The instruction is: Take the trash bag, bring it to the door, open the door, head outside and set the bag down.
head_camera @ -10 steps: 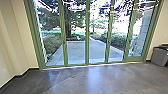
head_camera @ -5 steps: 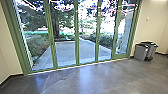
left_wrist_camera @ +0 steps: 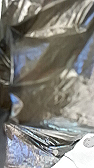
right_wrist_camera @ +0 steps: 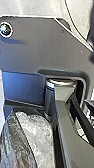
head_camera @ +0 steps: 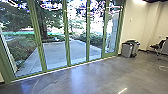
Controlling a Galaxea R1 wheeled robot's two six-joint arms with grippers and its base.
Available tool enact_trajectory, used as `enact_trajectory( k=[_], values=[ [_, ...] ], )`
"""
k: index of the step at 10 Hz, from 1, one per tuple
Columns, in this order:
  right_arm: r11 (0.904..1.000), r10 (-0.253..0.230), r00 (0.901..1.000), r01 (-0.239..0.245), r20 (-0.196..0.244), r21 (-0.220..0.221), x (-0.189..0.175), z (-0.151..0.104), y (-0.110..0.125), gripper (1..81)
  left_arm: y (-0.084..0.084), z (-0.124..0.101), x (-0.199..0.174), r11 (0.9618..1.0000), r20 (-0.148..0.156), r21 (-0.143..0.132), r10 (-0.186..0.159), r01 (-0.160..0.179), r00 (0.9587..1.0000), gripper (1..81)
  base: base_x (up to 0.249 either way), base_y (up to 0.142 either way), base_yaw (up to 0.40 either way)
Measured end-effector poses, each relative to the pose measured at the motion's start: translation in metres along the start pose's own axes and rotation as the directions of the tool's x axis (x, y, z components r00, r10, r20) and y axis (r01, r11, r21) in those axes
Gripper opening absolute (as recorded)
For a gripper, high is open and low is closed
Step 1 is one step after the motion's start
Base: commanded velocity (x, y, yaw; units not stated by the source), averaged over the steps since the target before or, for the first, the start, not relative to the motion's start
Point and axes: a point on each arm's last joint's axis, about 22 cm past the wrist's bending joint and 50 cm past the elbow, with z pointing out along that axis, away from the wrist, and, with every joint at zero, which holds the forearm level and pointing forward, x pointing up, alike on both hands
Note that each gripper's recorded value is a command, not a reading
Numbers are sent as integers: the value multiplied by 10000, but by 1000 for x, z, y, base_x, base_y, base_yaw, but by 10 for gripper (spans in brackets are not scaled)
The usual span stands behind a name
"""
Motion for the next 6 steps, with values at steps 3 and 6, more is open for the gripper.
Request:
enact_trajectory(
  k=[3,6],
  values=[
    [10000,1,10000,-1,0,-8,0,0,0,811,0,0,-1,10000,10,-4,1,-1,10000,10,0,0,-259],
    [10000,-2,10000,2,-5,-30,0,0,1,811,0,0,0,10000,0,0,0,0,10000,10,0,0,-222]
  ],
)
